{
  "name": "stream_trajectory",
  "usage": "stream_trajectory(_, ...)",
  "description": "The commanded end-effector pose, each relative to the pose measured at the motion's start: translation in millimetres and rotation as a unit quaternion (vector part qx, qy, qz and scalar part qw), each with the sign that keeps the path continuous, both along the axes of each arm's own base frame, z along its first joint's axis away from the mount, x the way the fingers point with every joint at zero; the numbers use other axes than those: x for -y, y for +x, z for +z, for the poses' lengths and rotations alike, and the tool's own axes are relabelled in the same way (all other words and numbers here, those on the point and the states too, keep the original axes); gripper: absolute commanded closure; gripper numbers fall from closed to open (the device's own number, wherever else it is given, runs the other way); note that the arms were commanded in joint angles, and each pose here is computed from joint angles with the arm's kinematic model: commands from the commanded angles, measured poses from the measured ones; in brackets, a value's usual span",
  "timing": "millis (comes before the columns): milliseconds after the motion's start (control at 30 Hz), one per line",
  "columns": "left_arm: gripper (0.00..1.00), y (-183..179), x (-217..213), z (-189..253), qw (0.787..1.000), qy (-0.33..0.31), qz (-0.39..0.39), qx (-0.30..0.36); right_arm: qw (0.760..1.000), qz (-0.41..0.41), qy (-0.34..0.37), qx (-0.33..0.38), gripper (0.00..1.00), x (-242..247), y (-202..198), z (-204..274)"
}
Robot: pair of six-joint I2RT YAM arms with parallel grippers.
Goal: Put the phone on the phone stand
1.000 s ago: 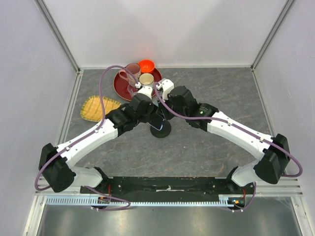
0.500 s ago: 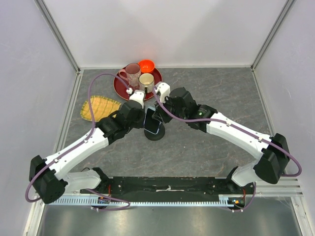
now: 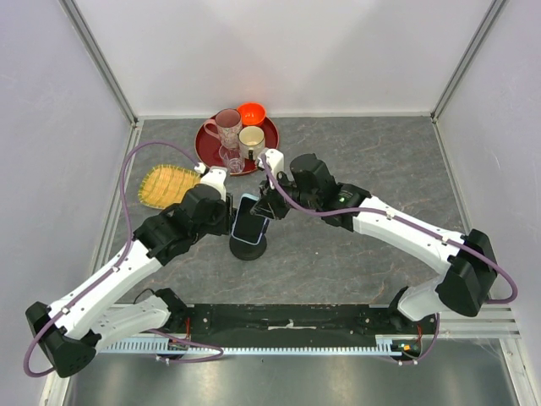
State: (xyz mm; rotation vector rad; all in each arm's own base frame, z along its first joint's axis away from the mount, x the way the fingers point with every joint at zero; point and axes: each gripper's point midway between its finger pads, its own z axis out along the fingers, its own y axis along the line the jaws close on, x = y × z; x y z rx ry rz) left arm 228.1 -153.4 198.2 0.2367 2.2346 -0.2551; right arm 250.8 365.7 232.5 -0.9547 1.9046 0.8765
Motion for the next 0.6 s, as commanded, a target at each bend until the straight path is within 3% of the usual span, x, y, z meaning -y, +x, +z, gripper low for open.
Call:
stream_trajectory(0, 0.58, -17.6, -15.5, 21.7, 0.997, -0.054, 0.048, -0.009, 0.956, -0.187, -0.211, 0.076, 1.00, 101.7, 64.0, -63.0)
stream_trajectory(267, 0.64, 9.6, 11.6, 51.1, 0.995, -0.088, 0.042, 0.018, 0.942, -0.181, -0.253, 0.127, 1.00, 81.4, 47.7, -62.9)
stream_trajectory(433, 0.63, 4.1, 12.5, 66.0, 0.994, -0.099, 0.020, 0.032, 0.935, -0.186, -0.273, 0.126, 1.00, 84.2, 48.8, -73.5)
stream_trajectory(567, 0.62, -8.1, -4.2, 50.1, 0.996, -0.083, 0.036, 0.022, 0.947, -0.191, -0.232, 0.112, 1.00, 83.7, 51.8, -60.8)
